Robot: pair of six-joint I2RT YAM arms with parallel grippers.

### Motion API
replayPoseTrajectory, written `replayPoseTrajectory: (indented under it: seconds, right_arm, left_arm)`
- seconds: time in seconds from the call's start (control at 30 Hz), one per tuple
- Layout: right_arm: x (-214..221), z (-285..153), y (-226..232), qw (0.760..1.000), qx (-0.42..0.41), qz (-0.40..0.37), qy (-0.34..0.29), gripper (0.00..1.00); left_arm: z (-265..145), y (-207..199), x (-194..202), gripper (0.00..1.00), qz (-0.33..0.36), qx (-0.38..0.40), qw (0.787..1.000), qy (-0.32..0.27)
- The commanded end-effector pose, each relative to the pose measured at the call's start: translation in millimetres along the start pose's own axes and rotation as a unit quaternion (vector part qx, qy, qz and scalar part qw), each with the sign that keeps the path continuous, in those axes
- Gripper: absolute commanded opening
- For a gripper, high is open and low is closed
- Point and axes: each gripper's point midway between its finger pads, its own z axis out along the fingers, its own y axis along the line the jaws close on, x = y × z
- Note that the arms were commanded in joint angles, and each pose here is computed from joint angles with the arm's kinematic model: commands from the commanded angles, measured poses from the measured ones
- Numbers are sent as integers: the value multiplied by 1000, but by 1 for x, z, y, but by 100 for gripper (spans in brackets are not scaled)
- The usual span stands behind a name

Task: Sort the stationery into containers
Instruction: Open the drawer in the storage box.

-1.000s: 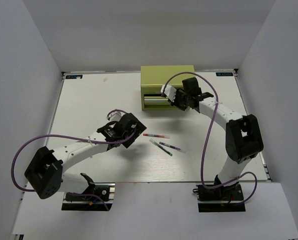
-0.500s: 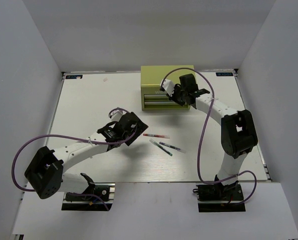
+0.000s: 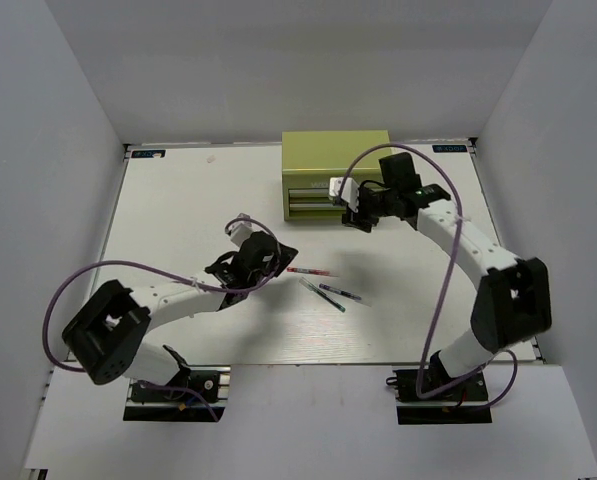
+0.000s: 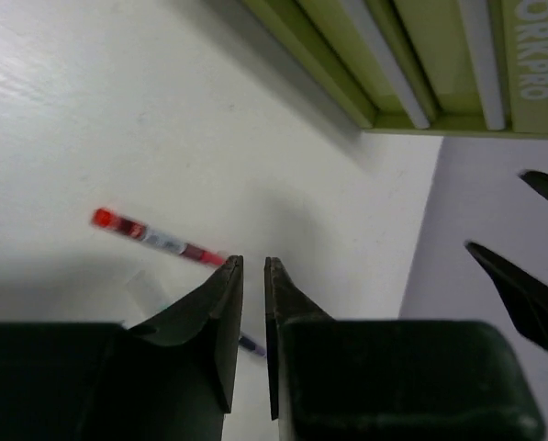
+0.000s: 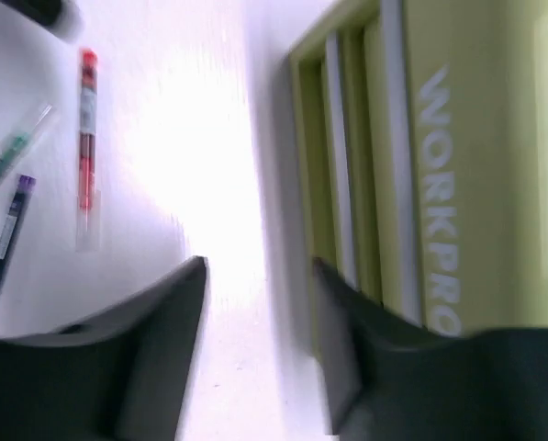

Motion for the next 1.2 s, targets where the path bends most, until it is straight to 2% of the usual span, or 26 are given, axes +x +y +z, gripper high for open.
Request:
replayPoseTrajectory:
  seconds: [0.0, 0.03, 0.07, 0.1, 0.13, 0.17, 0.3, 0.4, 0.47, 0.77, 1.17]
  right_arm:
    - [-55, -33, -2, 993, 13, -82, -87, 59]
    - [-60, -40, -8, 992, 28, -89, -87, 69]
    - [-67, -46, -13, 991, 38, -94, -90, 72]
    - [-69, -48, -20, 991, 53, -90, -90, 77]
    - [-76, -56, -32, 989, 72, -94, -92, 84]
    - [-75, -57, -41, 988, 88, -94, -84, 84]
    - [-66, -65, -85, 986, 153, -56, -42, 87]
    - [-44, -50, -108, 988, 153, -25, -6, 87]
    - [-34, -45, -118, 989, 150, -6, 6, 87]
    - [-19, -31, -134, 990, 142, 9, 26, 87]
    - [-2, -21, -125, 993, 103, 32, 42, 66]
  left_arm:
    - [16, -45, -7, 27, -26, 91, 995, -25]
    - [20, -57, -7, 42, -32, 112, 993, -25]
    - [26, -60, -6, 42, -33, 114, 993, -26]
    - [30, -72, -8, 56, -36, 125, 991, -29]
    - [43, -66, -2, 61, -33, 114, 993, -26]
    - [48, -74, -2, 63, -36, 125, 991, -29]
    - [74, -94, 1, 65, -45, 152, 987, -36]
    - [93, -96, 2, 65, -71, 163, 983, -50]
    - [98, -108, -5, 65, -86, 183, 977, -68]
    - [128, -100, -5, 67, -113, 164, 976, -91]
    - [153, -94, -9, 67, -159, 161, 967, -121]
